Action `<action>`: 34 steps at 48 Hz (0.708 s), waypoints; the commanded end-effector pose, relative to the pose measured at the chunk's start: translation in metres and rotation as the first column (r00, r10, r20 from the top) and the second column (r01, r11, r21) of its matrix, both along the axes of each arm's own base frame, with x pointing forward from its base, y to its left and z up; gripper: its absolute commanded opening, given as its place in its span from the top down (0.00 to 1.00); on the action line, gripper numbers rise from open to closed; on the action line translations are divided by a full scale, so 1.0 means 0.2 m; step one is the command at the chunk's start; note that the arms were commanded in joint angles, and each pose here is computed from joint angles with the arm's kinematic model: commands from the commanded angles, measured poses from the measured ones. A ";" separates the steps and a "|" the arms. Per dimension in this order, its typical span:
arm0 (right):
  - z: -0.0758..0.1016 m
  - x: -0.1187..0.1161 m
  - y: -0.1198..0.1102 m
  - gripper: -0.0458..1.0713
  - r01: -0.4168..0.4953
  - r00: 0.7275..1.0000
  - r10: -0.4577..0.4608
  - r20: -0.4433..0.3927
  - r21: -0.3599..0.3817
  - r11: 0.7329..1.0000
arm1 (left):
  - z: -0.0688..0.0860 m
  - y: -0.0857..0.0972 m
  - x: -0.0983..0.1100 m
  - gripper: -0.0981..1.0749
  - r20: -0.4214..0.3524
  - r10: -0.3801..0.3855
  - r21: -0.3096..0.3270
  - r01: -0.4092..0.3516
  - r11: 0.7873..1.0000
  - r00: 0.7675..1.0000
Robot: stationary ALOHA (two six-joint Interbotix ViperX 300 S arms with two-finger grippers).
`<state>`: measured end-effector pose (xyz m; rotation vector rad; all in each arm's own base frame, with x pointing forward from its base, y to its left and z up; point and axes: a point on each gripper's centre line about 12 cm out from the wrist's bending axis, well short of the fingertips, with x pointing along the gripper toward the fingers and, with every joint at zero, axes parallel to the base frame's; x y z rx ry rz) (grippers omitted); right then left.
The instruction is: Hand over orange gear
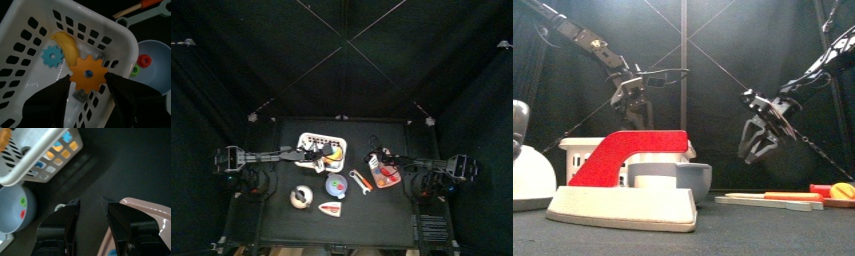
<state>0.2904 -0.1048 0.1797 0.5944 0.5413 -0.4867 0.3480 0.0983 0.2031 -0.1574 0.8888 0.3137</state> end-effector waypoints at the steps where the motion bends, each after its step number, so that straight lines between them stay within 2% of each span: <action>1: 0.13 0.07 0.03 0.26 -0.029 0.996 0.030 0.080 -0.014 0.999 | 0.09 0.00 0.02 0.34 0.090 -0.010 0.023 0.008 1.000 0.996; 5: 0.17 0.10 0.05 0.26 -0.024 0.993 0.023 0.117 0.008 1.000 | 0.12 -0.02 0.05 0.34 0.151 -0.028 0.037 0.023 0.999 0.988; 11: 0.25 0.16 0.06 0.26 -0.009 0.977 -0.009 0.215 0.081 0.997 | 0.15 -0.04 0.08 0.34 0.221 -0.051 0.052 0.040 0.998 0.974; 20: 0.34 0.20 0.08 0.26 -0.033 0.925 -0.029 0.378 0.158 0.987 | 0.17 -0.09 0.11 0.34 0.291 -0.085 0.070 0.068 0.995 0.953; 24: 0.35 0.22 0.08 0.26 -0.046 0.913 -0.026 0.408 0.166 0.985 | 0.19 -0.11 0.13 0.34 0.315 -0.099 0.076 0.079 0.994 0.944; 34: 0.32 0.27 0.08 0.26 -0.045 0.916 -0.032 0.400 0.183 0.982 | 0.20 -0.13 0.15 0.34 0.357 -0.120 0.086 0.096 0.992 0.926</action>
